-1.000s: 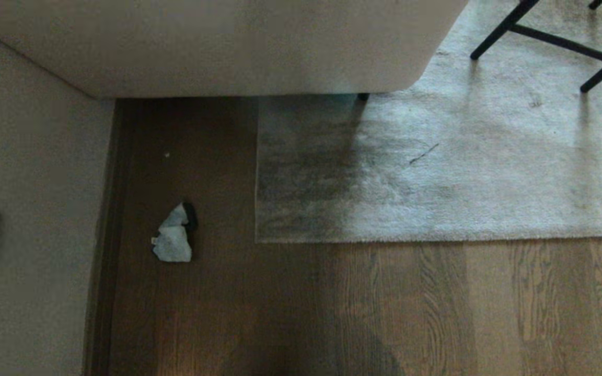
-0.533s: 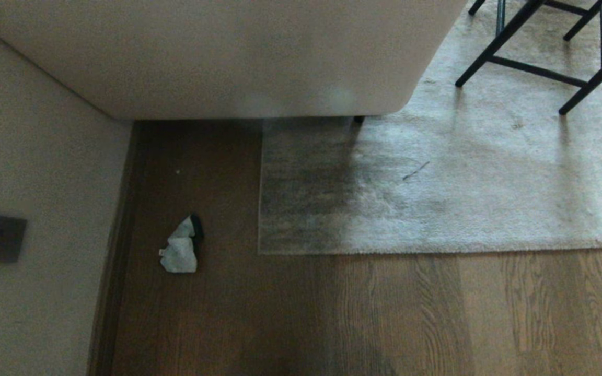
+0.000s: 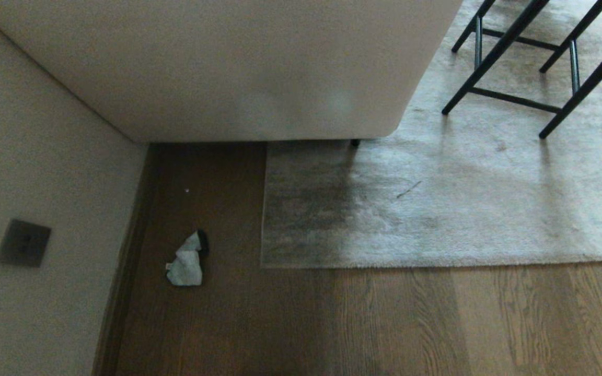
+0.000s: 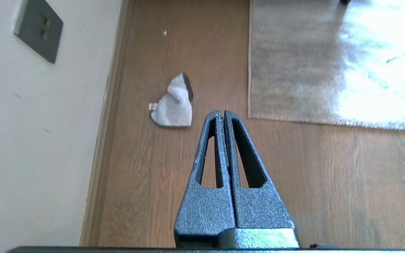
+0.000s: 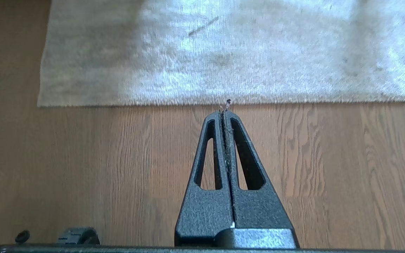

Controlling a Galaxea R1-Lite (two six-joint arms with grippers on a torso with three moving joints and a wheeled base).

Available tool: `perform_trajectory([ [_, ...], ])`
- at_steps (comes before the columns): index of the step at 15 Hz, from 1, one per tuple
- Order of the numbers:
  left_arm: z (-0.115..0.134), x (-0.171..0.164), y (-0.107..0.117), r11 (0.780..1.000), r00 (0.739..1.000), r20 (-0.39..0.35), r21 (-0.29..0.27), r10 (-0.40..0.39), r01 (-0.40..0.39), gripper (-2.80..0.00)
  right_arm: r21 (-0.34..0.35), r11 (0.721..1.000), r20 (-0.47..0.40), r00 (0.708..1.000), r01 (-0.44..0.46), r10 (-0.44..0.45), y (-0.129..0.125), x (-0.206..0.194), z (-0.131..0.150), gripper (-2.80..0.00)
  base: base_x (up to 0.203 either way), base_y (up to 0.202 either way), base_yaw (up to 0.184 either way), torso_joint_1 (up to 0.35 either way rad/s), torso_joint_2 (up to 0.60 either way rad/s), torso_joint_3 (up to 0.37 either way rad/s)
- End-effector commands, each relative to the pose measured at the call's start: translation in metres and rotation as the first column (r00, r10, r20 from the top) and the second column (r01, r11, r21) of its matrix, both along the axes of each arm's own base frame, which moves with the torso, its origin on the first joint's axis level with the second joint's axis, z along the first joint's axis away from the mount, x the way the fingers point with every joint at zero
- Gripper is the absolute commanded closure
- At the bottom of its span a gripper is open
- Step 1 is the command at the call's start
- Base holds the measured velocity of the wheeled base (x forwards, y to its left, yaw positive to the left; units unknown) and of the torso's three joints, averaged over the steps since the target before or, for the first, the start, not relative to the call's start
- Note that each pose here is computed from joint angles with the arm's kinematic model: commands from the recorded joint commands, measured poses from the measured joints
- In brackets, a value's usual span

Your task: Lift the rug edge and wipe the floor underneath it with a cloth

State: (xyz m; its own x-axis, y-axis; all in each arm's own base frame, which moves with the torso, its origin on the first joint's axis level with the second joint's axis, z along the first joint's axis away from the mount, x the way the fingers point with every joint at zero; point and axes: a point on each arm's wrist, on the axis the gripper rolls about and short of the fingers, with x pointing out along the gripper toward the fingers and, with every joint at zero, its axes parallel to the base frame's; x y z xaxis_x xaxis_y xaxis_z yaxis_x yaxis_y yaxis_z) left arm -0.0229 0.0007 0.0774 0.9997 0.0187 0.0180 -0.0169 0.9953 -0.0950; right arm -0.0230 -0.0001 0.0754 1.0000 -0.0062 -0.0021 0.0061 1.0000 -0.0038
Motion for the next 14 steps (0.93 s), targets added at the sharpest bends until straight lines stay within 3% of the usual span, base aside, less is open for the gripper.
perform_trajectory([
  [1, 0.0002, 0.0, 0.0, 1.0, 1.0, 0.001, 0.0, 0.001, -0.001, 0.0, -0.001, 1.0, -0.001, 1.0, -0.001, 0.001, 0.0, 0.0001, 0.0, 0.0, 0.0, 0.0, 0.0, 0.001, 0.0, 0.199],
  [14, 0.0, 0.0, 0.0, 1.0, 1.0, 0.0, 0.0, 0.001, -0.001, 0.0, -0.001, 1.0, -0.001, 1.0, 0.0, 0.0, 0.0, 0.0001, 0.0, 0.0, 0.0, 0.0, 0.0, 0.002, 0.0, 0.203],
])
